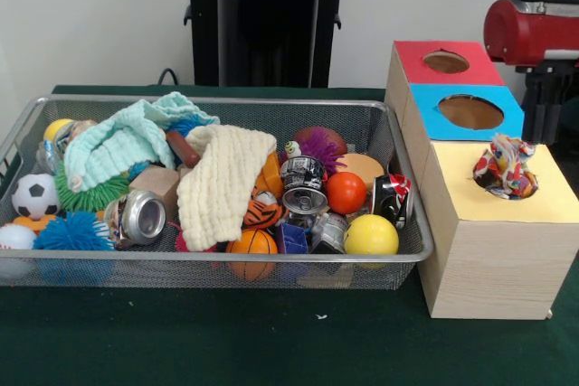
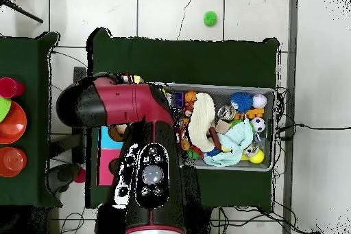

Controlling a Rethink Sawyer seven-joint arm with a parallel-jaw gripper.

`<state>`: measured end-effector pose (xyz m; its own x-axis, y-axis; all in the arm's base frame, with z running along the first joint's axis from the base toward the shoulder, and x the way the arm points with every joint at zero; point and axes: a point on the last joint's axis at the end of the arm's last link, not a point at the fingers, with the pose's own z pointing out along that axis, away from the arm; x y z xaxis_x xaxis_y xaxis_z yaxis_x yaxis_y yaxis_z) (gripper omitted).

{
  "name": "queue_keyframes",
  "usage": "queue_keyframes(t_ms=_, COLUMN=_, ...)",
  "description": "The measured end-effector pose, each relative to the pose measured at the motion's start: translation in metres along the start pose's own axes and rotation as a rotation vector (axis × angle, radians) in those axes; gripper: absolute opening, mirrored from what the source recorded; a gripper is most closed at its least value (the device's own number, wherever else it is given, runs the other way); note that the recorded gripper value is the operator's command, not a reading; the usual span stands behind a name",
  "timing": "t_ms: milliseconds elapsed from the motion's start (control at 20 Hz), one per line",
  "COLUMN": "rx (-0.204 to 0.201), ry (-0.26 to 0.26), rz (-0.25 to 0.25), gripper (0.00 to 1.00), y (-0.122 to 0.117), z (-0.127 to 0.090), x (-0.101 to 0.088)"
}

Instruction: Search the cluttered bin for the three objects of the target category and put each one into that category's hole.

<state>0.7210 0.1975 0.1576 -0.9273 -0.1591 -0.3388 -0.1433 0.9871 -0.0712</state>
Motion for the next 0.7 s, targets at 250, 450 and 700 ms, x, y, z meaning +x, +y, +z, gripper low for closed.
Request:
queue_keyframes(t_ms=250, rx=0.009, ry=0.001, rz=-0.013, gripper=0.00, y=-0.0031, z=0.0013, x=0.0020)
queue_keyframes(t_ms=450, rx=0.011, ry=0.001, rz=-0.016, gripper=0.00, y=-0.0039, z=0.0016, x=0.0025)
queue_keyframes(t_ms=700, rx=0.012, ry=0.001, rz=-0.016, gripper=0.00, y=-0.0045, z=0.0017, x=0.0026)
